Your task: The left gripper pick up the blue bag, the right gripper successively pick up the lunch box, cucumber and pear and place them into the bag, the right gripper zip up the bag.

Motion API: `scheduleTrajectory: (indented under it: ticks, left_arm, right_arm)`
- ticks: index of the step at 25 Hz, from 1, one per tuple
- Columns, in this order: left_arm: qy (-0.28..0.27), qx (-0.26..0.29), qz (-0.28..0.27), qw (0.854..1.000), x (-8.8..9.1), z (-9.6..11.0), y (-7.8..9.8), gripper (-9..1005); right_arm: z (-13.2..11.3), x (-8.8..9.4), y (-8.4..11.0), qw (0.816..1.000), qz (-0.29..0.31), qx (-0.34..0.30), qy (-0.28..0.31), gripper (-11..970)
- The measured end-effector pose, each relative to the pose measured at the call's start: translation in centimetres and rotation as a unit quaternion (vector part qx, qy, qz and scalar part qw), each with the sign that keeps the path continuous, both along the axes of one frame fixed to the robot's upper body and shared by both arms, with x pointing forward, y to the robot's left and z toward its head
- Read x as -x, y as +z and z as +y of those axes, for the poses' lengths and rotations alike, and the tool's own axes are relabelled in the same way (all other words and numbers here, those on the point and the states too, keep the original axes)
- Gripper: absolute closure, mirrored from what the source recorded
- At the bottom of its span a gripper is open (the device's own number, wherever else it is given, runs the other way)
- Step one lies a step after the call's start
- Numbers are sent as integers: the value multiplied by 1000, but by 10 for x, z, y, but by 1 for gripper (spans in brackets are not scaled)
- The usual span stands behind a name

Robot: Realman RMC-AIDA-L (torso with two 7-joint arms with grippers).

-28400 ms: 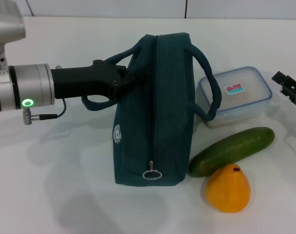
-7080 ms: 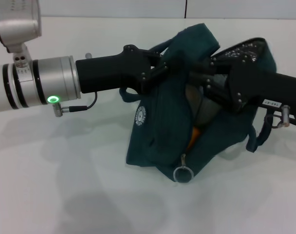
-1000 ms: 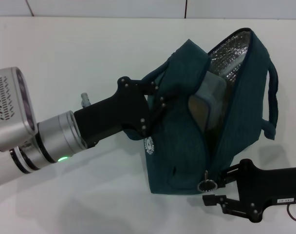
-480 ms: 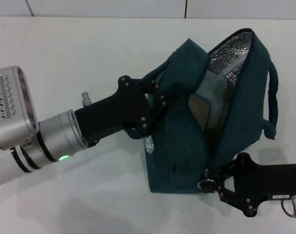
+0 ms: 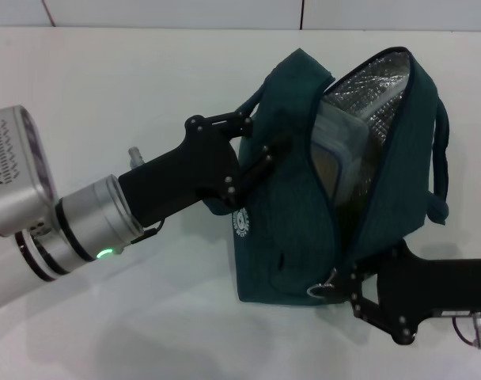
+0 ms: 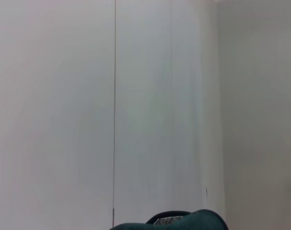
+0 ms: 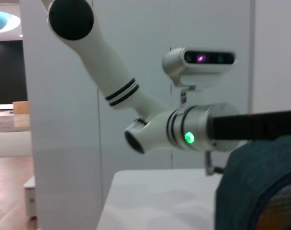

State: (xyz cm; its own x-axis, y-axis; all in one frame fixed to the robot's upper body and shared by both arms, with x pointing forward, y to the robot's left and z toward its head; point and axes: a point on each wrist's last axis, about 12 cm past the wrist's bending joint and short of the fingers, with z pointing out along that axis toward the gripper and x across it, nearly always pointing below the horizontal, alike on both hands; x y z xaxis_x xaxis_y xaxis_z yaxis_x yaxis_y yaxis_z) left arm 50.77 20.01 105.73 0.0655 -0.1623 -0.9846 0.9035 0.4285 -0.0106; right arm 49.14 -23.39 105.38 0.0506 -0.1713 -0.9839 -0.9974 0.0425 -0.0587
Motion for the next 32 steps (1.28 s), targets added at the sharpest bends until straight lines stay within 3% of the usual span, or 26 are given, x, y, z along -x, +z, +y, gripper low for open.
scheduleTrajectory:
  ticks: [6,14,23,32]
  left_arm:
    - [-17,43,33,998,6,6,4,636]
    - [33,85,65,994,16,25,-1,407]
    - [52,93,28,994,45,47,-5,179]
    - [76,61,22,995,78,57,-22,179]
  right_arm:
    - [2,-3,4,1000,-25,-5,5,929]
    - [6,-9,13,997,-62,-14,32,930]
    - [8,-20,25,995,-94,-39,12,932]
    - [13,-32,35,988,-136,-68,-19,933]
